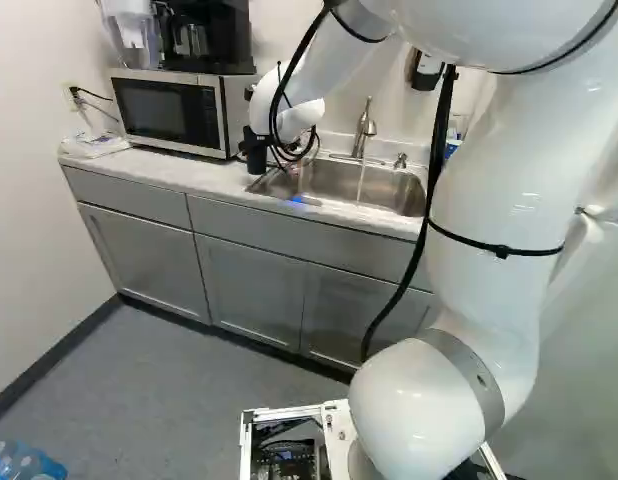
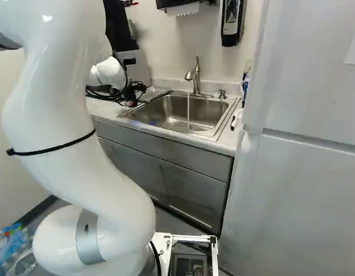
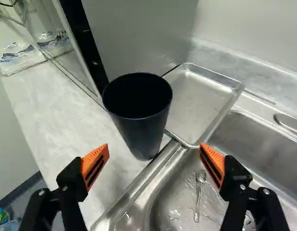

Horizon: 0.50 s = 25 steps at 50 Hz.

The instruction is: Rinse the cup and place it in the tray

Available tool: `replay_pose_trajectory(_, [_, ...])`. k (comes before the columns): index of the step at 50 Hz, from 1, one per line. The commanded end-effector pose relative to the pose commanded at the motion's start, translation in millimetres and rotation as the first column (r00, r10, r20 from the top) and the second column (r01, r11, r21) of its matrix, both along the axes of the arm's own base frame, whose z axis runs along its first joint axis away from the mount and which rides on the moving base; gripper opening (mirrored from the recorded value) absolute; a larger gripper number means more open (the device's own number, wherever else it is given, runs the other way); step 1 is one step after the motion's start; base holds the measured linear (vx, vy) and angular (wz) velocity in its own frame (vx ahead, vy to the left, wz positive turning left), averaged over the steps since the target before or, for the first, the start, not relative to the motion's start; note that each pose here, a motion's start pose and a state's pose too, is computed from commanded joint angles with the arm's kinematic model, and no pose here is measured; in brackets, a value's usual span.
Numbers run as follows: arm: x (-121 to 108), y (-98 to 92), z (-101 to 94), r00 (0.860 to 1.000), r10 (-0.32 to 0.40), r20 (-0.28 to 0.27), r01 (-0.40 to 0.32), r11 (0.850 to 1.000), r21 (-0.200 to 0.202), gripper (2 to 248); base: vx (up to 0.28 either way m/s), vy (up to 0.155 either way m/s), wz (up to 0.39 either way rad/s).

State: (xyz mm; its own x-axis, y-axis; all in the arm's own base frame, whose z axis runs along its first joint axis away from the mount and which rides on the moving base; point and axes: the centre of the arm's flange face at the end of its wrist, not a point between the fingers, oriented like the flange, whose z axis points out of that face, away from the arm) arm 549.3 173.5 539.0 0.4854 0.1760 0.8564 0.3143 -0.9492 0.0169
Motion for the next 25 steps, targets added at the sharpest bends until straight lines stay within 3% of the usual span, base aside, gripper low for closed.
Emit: replay_pose_trajectory(25, [10, 5.0, -19.6, 0.997, 0.016, 0.07, -0.017, 1.0, 0.011, 247, 0.0, 0.0, 0.0])
